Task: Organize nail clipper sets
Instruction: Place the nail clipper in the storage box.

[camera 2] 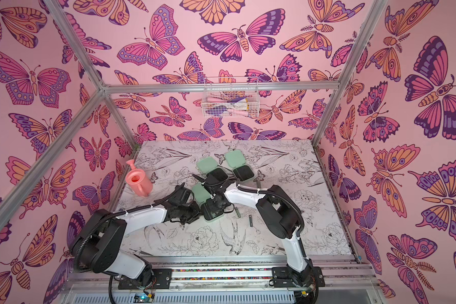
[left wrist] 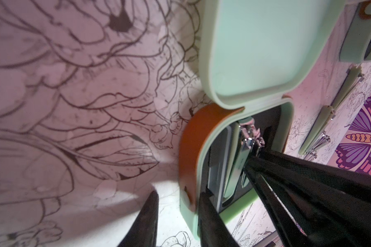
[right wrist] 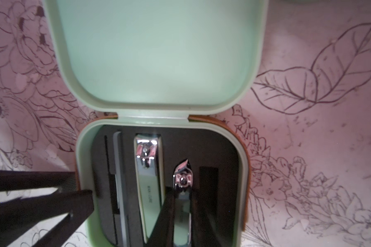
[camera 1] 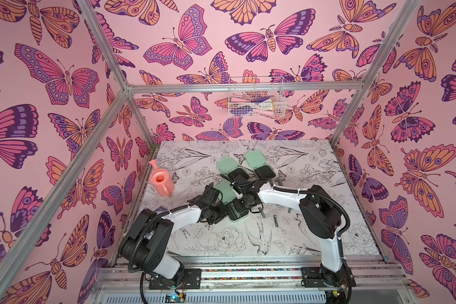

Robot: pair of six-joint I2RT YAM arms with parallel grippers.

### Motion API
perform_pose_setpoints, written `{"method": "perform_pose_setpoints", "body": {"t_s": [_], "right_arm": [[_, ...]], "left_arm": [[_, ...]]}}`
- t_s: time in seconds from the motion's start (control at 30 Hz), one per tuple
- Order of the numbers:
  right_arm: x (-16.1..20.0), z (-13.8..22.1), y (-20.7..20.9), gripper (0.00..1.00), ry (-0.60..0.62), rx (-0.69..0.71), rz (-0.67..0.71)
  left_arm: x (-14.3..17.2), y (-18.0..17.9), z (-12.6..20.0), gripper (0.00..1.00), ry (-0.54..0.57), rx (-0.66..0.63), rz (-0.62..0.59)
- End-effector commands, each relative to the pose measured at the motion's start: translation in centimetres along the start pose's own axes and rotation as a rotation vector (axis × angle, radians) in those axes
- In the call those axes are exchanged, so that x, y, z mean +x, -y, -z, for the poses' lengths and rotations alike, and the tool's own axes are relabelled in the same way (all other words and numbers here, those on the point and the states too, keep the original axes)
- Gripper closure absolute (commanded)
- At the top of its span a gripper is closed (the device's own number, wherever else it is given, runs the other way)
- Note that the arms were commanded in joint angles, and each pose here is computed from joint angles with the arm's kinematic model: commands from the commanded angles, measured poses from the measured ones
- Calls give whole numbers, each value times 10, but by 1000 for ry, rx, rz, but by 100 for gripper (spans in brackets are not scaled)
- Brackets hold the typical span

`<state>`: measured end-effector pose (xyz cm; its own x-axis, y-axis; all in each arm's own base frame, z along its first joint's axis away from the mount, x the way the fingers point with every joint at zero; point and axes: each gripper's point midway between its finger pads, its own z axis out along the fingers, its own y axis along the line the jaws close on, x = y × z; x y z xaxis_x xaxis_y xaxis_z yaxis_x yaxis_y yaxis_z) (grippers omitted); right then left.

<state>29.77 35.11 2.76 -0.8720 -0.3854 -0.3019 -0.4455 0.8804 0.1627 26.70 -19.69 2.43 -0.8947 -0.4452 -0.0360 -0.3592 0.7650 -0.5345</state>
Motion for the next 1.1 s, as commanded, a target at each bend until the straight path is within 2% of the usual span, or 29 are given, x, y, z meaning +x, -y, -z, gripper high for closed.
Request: {"method": "perform_pose_setpoints", "body": {"t_s": [0.0, 0.37, 0.8, 1.07], "right_arm": [[10, -14, 15, 87, -46, 62, -16], [11, -9, 18, 88, -39, 75, -14], [20, -22, 25, 87, -46, 91, -32], [10, -8, 24, 78, -29, 107, -12]], "left_arm": [[7, -14, -5, 66, -28, -58, 6], [7, -12, -4, 66, -27, -53, 5], [7, -13, -4, 67, -29, -53, 4], [8, -13, -4, 67, -29, -53, 4]]}}
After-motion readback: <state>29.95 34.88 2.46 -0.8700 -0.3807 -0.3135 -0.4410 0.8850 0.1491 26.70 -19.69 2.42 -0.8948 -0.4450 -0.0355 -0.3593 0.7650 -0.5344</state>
